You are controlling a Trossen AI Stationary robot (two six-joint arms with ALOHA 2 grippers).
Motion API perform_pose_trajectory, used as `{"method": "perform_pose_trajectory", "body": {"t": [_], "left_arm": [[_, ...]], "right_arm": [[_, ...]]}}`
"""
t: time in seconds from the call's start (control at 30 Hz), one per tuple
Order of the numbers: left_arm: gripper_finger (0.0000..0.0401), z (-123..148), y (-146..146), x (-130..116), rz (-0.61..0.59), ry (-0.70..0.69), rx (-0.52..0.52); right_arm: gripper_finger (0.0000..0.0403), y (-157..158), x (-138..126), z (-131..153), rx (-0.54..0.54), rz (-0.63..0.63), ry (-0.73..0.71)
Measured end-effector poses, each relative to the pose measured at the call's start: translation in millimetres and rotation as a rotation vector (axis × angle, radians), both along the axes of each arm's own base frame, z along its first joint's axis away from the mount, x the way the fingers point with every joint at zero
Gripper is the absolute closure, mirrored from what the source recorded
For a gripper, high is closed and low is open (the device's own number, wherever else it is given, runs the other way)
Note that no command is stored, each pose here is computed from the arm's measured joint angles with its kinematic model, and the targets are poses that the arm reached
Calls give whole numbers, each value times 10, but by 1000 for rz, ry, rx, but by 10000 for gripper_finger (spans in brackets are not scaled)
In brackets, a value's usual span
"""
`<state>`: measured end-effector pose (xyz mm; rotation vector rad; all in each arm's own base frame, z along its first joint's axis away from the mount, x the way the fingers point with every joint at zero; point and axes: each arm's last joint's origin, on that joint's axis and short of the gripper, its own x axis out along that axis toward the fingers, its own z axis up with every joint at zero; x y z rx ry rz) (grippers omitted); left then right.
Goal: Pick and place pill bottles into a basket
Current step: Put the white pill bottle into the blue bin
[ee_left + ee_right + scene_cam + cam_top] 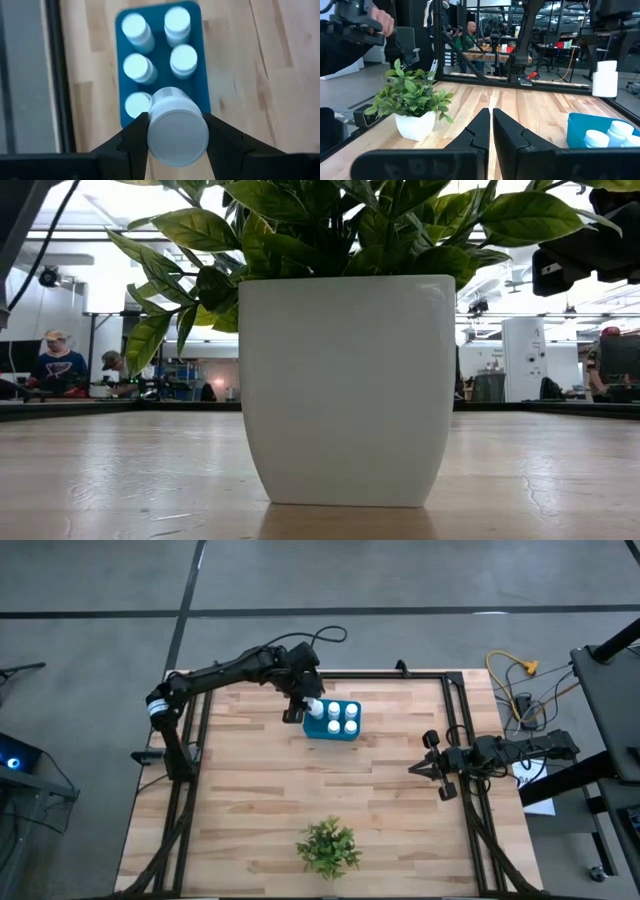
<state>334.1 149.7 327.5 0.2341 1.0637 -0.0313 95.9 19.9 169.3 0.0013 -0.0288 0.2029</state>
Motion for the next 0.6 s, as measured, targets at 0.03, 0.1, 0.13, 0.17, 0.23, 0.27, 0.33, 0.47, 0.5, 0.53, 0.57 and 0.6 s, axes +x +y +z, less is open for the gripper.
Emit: {"method": "perform_pose_trajectory", "body": {"t": [0.03, 0.1, 0.13, 0.17, 0.23, 0.27, 0.33, 0.47, 0.5, 0.53, 0.57, 0.6], "left_arm": [[257, -30, 10, 8, 1, 12, -7], [257, -82, 25, 36, 1, 27, -14], [257, -103, 28, 44, 1, 35, -18], [257, -130, 33, 58, 1, 43, -22], [257, -167, 41, 79, -2, 49, -31], [257, -191, 45, 92, -5, 53, -39], [257, -242, 55, 120, -8, 62, -52], [257, -337, 79, 174, -10, 79, -63], [257, -353, 83, 183, -12, 81, -67], [257, -380, 87, 193, -12, 89, -72], [257, -404, 91, 205, -13, 94, -76], [257, -425, 96, 215, -13, 97, -79]], "right_arm": [[390, 0, 0, 0, 0, 0, 0], [390, 0, 0, 0, -1, 0, 0], [390, 0, 0, 0, -1, 0, 0], [390, 0, 0, -1, 0, 0, 1], [390, 0, 0, -1, -1, 0, 0], [390, 0, 0, -1, -1, 0, 0], [390, 0, 0, -1, 0, 0, 1], [390, 0, 0, -1, 0, 0, 1], [390, 0, 0, 0, -1, 0, 0], [390, 0, 0, -1, -1, 0, 1], [390, 0, 0, 0, -1, 0, 0], [390, 0, 0, 0, 0, 0, 0]]}}
